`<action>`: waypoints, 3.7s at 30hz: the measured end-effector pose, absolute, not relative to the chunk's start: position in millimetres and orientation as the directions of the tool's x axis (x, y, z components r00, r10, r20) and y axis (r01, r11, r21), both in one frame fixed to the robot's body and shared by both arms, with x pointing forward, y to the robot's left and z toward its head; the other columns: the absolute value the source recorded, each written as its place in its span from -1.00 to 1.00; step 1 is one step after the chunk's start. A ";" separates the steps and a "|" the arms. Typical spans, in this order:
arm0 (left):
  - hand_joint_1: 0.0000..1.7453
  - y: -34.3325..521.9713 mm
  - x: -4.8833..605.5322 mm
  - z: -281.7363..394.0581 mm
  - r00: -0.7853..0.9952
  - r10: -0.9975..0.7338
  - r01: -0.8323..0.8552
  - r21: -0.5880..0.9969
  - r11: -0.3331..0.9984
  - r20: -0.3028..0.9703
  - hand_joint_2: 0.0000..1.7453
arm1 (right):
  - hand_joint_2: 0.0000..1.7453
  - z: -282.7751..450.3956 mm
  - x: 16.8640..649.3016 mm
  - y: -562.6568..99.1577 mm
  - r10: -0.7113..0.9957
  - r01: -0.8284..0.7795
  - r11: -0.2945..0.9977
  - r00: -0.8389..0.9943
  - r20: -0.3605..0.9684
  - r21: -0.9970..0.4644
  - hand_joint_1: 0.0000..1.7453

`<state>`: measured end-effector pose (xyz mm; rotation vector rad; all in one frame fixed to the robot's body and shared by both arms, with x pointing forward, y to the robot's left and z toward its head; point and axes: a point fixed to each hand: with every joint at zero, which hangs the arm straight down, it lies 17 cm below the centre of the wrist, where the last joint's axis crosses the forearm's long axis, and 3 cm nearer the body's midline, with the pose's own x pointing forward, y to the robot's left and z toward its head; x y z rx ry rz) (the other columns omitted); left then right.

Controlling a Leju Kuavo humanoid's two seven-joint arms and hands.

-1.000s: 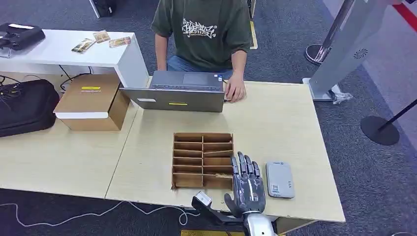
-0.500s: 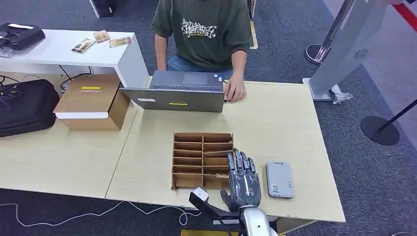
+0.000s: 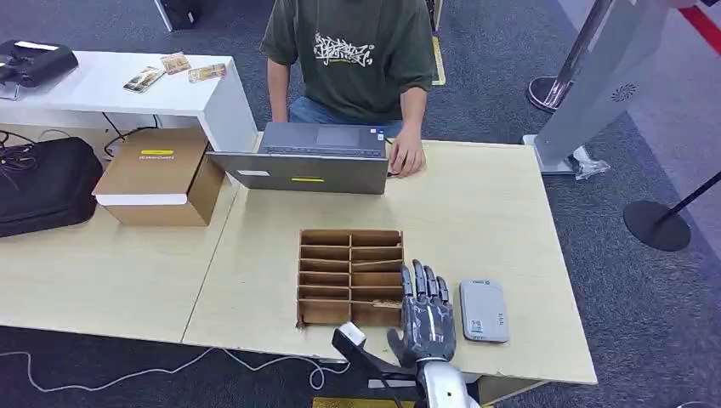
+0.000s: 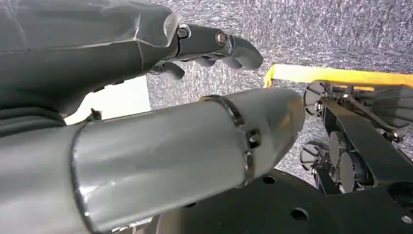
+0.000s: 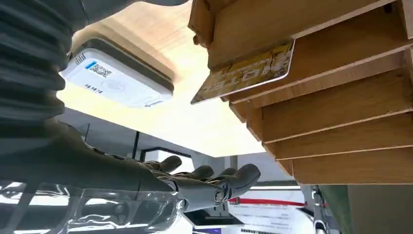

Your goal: Pass the card to the sensor for recognition and then transmit it.

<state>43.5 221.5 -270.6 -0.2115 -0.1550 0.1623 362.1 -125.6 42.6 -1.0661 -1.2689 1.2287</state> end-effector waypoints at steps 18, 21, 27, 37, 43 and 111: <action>-1.00 232.5 42.2 -270.9 0.975 0.176 -0.144 -0.217 0.966 0.136 -1.00 | 1.00 45.8 365.2 -114.7 0.977 0.006 0.030 -0.211 0.028 -1.000 -1.00; -1.00 235.4 41.2 -271.2 0.975 0.175 -0.144 -0.213 0.966 0.136 -1.00 | 1.00 40.8 362.4 -108.7 0.966 -0.004 0.022 -0.256 0.022 -1.000 -1.00; -1.00 243.0 40.0 -271.9 0.975 0.174 -0.144 -0.203 0.969 0.136 -1.00 | 1.00 26.4 359.7 -111.5 0.959 -0.028 -0.004 -0.282 0.004 -1.000 -1.00; -1.00 250.4 39.7 -272.4 0.976 0.171 -0.143 -0.192 0.971 0.137 -1.00 | 1.00 10.3 362.2 -120.5 0.951 -0.029 -0.041 -0.309 -0.030 -0.999 -1.00; -1.00 252.5 39.6 -272.6 0.976 0.169 -0.142 -0.189 0.972 0.138 -1.00 | 1.00 6.5 364.2 -123.5 0.950 -0.027 -0.050 -0.310 -0.039 -0.998 -1.00; -1.00 255.0 39.0 -272.8 0.978 0.153 -0.126 -0.182 0.975 0.143 -1.00 | 1.00 36.7 372.9 -120.4 0.934 0.030 -0.054 -0.351 -0.061 -0.998 0.46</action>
